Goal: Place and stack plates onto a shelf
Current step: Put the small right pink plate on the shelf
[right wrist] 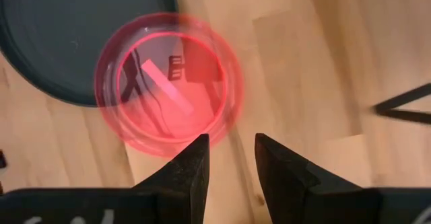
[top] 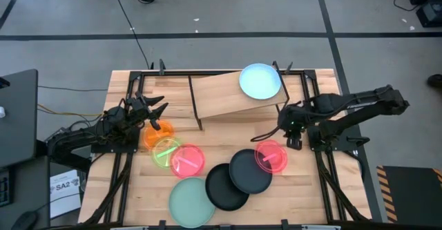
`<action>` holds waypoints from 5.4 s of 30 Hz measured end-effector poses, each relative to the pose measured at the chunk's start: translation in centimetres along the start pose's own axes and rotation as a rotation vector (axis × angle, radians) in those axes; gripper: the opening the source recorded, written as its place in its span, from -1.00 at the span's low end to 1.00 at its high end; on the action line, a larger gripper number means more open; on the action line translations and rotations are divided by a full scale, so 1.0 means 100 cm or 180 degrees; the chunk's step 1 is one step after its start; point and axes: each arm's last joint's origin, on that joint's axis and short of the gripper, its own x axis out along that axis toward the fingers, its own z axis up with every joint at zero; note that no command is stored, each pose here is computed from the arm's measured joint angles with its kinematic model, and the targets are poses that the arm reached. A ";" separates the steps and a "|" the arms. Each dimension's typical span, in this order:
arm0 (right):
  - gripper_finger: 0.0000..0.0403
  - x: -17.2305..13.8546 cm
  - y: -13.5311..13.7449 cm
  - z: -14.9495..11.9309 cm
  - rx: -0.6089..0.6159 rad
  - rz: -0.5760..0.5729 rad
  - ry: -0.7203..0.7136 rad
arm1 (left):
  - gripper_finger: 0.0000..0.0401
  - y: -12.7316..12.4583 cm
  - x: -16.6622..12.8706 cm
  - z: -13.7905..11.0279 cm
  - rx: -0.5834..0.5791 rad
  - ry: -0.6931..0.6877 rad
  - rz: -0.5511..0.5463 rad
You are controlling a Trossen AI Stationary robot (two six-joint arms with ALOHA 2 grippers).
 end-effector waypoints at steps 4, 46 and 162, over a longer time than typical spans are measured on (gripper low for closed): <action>-0.38 0.025 -0.003 -0.006 0.0010 -0.0007 0.0025 | -0.14 0.000 0.000 0.000 0.0000 0.0000 0.0000; -0.37 0.128 -0.030 -0.041 0.0175 0.0128 -0.0471 | -0.14 0.000 0.000 0.000 0.0000 0.0001 0.0001; -0.98 0.074 -0.009 0.022 0.0155 0.0373 -0.1856 | -0.14 -0.222 0.190 0.029 -0.1163 0.2464 -0.1012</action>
